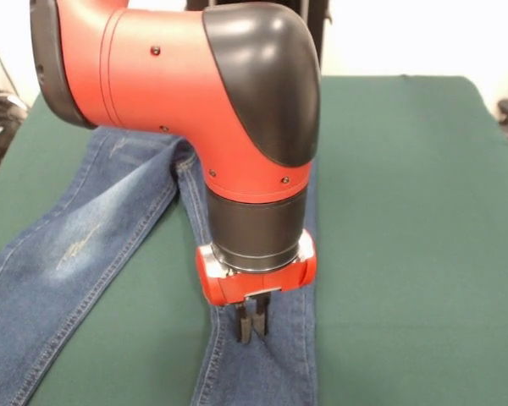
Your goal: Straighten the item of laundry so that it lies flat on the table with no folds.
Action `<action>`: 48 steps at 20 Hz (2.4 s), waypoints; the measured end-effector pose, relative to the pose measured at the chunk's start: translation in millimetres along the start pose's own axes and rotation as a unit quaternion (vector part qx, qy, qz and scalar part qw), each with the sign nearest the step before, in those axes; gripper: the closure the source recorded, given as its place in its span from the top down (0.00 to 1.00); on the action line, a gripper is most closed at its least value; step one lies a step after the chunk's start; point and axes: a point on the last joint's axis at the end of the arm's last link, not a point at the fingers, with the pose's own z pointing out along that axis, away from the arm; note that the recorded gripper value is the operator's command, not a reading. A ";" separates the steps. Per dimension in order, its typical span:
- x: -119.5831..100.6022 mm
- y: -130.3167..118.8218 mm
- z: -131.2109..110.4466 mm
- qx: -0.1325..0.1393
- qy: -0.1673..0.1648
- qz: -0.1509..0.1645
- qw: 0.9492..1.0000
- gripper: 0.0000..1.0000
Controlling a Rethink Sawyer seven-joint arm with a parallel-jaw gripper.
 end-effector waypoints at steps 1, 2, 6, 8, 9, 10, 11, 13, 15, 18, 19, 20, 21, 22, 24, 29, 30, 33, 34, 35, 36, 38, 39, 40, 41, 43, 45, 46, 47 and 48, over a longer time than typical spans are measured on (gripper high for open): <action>-0.2 -0.6 -0.2 0.000 -0.001 0.000 1.000 1.00; -0.2 -0.6 -0.2 0.000 -0.001 0.000 1.000 1.00; -1.2 -1.1 -0.5 0.002 -0.004 0.000 1.000 1.00; -2.1 -1.5 -0.7 0.003 -0.007 0.000 1.000 1.00; -2.2 -1.6 -0.7 0.004 -0.008 0.000 1.000 1.00; -2.6 -1.8 -0.7 0.004 -0.009 0.000 1.000 1.00; -2.7 -1.9 -0.8 0.005 -0.009 0.000 1.000 1.00; -2.7 -2.4 -1.2 0.005 -0.009 0.000 1.000 1.00; -2.3 -4.0 -2.0 0.008 -0.009 0.000 1.000 1.00; -2.8 -9.4 -5.4 0.016 -0.009 -0.001 1.000 1.00; -3.4 -10.4 -6.3 0.018 -0.009 -0.001 1.000 1.00; -4.3 -11.5 -7.4 0.019 -0.010 -0.001 1.000 1.00; -5.1 -12.3 -8.6 0.020 -0.011 -0.001 1.000 1.00; -6.1 -13.1 -9.6 0.021 -0.012 -0.001 1.000 1.00; -7.2 -14.0 -11.3 0.022 -0.013 -0.001 1.000 1.00; -4.6 -16.8 -9.0 0.027 -0.011 -0.005 1.000 1.00; -3.8 -17.8 -8.1 0.029 -0.011 -0.006 0.999 1.00; -0.5 -21.3 -3.6 0.037 -0.012 -0.011 0.999 1.00; 1.7 -23.1 -0.6 0.041 -0.012 -0.014 0.999 1.00; 4.6 -24.8 3.7 0.046 -0.011 -0.018 0.999 1.00; 8.9 -26.0 10.3 0.049 -0.009 -0.020 0.999 1.00; 14.2 -26.3 18.5 0.052 -0.006 -0.024 0.998 1.00; 16.3 -26.3 21.7 0.052 -0.005 -0.025 0.998 1.00; 16.6 -26.5 23.7 0.052 -0.006 -0.024 0.998 1.00; 15.0 -27.3 22.3 0.055 -0.009 -0.025 0.998 1.00; 14.8 -27.9 22.0 0.055 -0.009 -0.025 0.998 1.00; 15.0 -27.8 22.3 0.055 -0.009 -0.025 0.998 1.00; 14.8 -27.8 22.3 0.055 -0.009 -0.025 0.998 1.00; 14.9 -27.9 22.3 0.055 -0.009 -0.025 0.998 1.00; 14.9 -28.0 22.3 0.055 -0.009 -0.025 0.998 1.00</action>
